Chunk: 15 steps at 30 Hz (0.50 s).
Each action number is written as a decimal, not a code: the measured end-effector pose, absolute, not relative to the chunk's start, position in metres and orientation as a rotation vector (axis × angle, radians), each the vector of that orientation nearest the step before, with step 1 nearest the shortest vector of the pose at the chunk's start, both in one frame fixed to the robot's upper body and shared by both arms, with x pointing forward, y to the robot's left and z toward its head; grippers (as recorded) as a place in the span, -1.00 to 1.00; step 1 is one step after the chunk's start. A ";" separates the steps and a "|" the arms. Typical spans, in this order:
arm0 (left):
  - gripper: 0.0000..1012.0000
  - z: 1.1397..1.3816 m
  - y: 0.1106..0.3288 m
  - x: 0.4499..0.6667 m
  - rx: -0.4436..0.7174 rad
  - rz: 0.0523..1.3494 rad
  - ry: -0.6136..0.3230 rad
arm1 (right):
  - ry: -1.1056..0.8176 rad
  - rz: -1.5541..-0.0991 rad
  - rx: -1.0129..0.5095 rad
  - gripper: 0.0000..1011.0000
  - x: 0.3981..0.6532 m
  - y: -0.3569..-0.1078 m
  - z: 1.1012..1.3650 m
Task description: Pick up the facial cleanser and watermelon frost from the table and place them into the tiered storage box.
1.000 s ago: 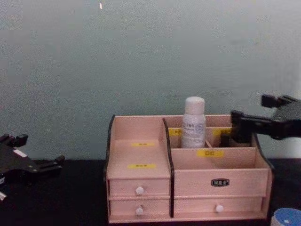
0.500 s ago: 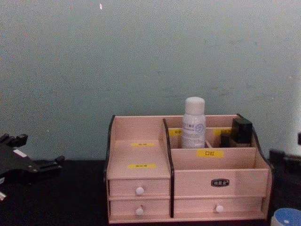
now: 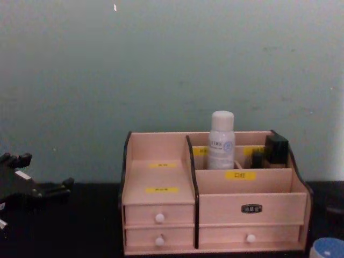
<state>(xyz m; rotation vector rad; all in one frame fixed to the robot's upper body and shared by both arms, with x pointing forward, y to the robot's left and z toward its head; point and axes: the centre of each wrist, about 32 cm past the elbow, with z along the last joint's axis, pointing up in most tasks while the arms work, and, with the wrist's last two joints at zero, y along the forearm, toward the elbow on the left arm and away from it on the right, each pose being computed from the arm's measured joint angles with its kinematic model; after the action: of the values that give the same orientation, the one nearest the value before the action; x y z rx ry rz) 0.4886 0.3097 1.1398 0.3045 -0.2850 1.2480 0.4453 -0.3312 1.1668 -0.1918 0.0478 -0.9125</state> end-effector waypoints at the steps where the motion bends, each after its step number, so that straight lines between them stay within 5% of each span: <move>1: 0.98 1.140 0.310 0.489 0.305 1.248 -0.285 | 0.051 -0.911 -0.195 0.98 0.445 -0.331 1.166; 15: 0.98 1.140 0.310 0.489 0.304 1.248 -0.285 | 0.112 -0.899 -0.252 0.98 0.444 -0.332 1.157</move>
<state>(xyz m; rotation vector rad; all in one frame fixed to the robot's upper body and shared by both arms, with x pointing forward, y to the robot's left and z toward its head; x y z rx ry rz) 0.4886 0.3097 1.1398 0.3045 -0.2850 1.2479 0.4443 -0.3321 1.1568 -0.2520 0.1117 -0.8993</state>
